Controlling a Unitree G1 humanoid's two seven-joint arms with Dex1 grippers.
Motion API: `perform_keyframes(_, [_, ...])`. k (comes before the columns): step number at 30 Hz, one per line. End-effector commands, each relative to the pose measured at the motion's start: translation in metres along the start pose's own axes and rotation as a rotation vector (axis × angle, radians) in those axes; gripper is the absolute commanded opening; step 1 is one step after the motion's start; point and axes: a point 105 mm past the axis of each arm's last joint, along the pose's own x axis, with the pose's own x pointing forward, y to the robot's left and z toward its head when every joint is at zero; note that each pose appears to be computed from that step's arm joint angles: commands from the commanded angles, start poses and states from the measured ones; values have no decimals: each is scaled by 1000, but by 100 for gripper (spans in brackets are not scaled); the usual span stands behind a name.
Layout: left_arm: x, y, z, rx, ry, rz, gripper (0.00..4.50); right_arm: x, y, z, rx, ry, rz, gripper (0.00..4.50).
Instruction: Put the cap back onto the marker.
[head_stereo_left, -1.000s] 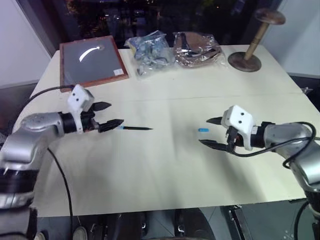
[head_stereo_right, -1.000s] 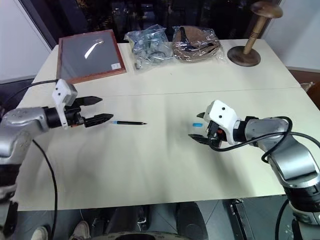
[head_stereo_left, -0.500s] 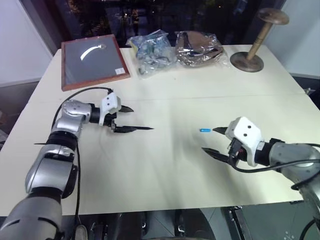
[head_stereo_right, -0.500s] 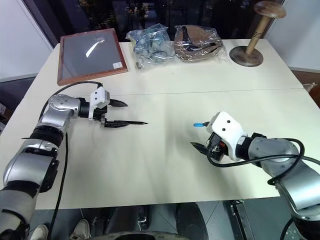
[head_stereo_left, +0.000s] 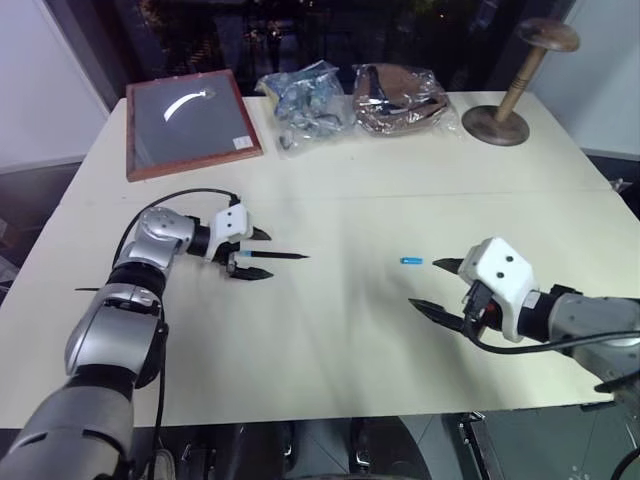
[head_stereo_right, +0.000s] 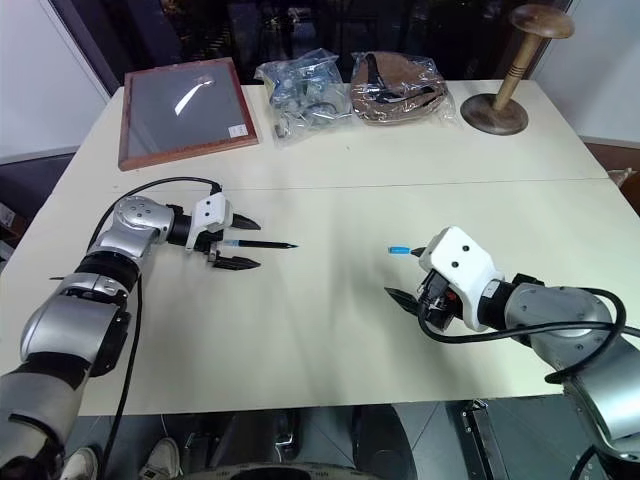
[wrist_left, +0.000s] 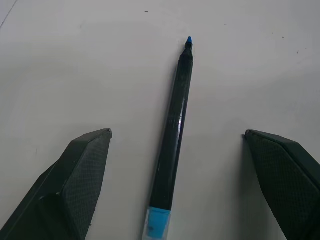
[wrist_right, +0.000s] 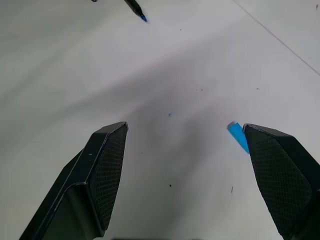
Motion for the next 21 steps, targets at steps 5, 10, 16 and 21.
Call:
perform_keyframes(5, [-7, -5, -17, -63, 76, -17, 225, -3, -4, 9, -40, -20, -10, 383])
perform_keyframes(10, [-6, -6, -21, -83, 91, -22, 4, -4, -5, 10, -49, -17, -13, 383])
perform_keyframes(16, [-5, -7, -22, -81, 93, -29, 4, -5, -9, 11, -57, -13, -23, 383])
perform_keyframes(21, [-4, -1, -10, -51, 46, 1, 4, -2, -12, 11, -65, -14, -21, 383])
